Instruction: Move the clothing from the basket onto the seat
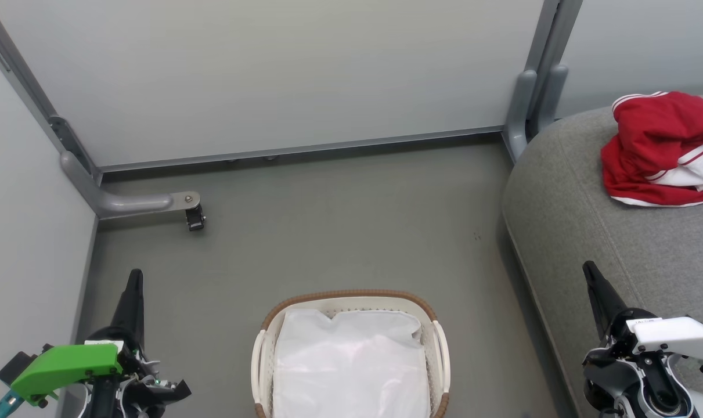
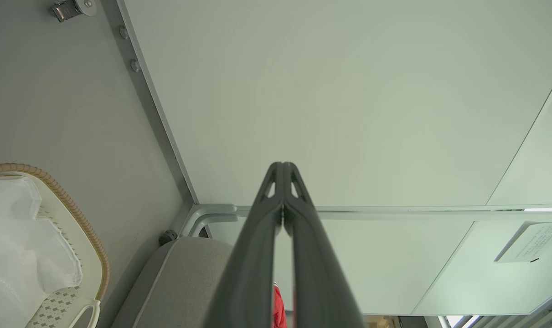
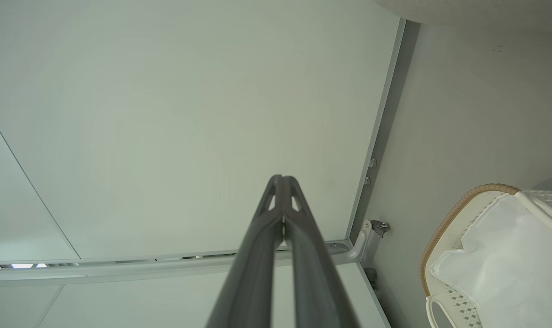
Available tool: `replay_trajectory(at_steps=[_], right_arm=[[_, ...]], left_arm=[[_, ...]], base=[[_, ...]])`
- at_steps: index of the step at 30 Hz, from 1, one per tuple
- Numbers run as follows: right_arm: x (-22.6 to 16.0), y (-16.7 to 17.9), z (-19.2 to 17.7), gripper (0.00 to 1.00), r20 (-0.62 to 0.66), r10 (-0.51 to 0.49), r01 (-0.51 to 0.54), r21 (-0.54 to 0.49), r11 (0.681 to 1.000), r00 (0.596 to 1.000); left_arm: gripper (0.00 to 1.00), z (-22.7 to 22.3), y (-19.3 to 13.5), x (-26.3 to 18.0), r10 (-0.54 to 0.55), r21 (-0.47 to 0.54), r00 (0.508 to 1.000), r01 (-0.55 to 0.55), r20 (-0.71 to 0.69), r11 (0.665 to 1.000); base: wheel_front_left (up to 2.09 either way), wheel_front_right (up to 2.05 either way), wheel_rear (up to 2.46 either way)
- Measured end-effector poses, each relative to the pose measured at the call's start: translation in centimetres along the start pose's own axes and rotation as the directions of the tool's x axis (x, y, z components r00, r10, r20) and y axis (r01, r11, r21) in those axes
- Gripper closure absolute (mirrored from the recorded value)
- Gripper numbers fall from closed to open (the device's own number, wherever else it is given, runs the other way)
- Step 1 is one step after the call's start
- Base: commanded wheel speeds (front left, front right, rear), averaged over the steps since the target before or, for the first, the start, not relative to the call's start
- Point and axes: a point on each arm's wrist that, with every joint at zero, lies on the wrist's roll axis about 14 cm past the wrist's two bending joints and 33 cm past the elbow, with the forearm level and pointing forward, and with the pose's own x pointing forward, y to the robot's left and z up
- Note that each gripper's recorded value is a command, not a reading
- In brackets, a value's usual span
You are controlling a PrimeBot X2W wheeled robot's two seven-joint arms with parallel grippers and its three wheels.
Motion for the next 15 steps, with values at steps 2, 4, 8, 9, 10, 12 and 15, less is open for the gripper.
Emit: replay_trajectory(at_steps=[2, 4, 8, 9, 10, 12, 15], right_arm=[[0.0, 0.0, 0.01, 1.0, 0.0, 0.0, 0.0, 0.0, 1.0, 1.0], [0.0, 0.0, 0.01, 1.0, 0.0, 0.0, 0.0, 0.0, 1.0, 1.0], [0.0, 0.0, 0.01, 1.0, 0.0, 0.0, 0.0, 0.0, 1.0, 1.0], [0.0, 0.0, 0.01, 1.0, 0.0, 0.0, 0.0, 0.0, 1.0, 1.0], [0.0, 0.0, 0.01, 1.0, 0.0, 0.0, 0.0, 0.0, 1.0, 1.0], [0.0, 0.0, 0.01, 1.0, 0.001, 0.0, 0.0, 0.0, 1.0, 1.0], [0.0, 0.0, 0.01, 1.0, 0.001, 0.0, 0.0, 0.0, 1.0, 1.0]], left_arm=[[1.0, 0.0, 0.0, 0.0, 0.0, 0.0, 1.0, 0.0, 0.0, 1.0], [1.0, 0.0, -0.01, 0.0, 0.0, 0.0, 1.0, 0.0, 0.0, 1.0], [1.0, 0.0, -0.01, 0.0, 0.0, 0.0, 1.0, 0.0, 0.0, 1.0], [1.0, 0.0, -0.01, 0.0, 0.0, 0.0, 1.0, 0.0, 0.0, 1.0], [1.0, 0.0, -0.01, 0.0, 0.0, 0.0, 1.0, 0.0, 0.0, 1.0], [1.0, 0.0, -0.01, 0.0, 0.0, 0.0, 1.0, 0.0, 0.0, 1.0], [1.0, 0.0, -0.01, 0.0, 0.0, 0.0, 1.0, 0.0, 0.0, 1.0]], base=[[0.0, 0.0, 0.0], [0.0, 0.0, 0.0], [0.0, 0.0, 0.0], [0.0, 0.0, 0.0], [0.0, 0.0, 0.0], [0.0, 0.0, 0.0], [0.0, 0.0, 0.0]])
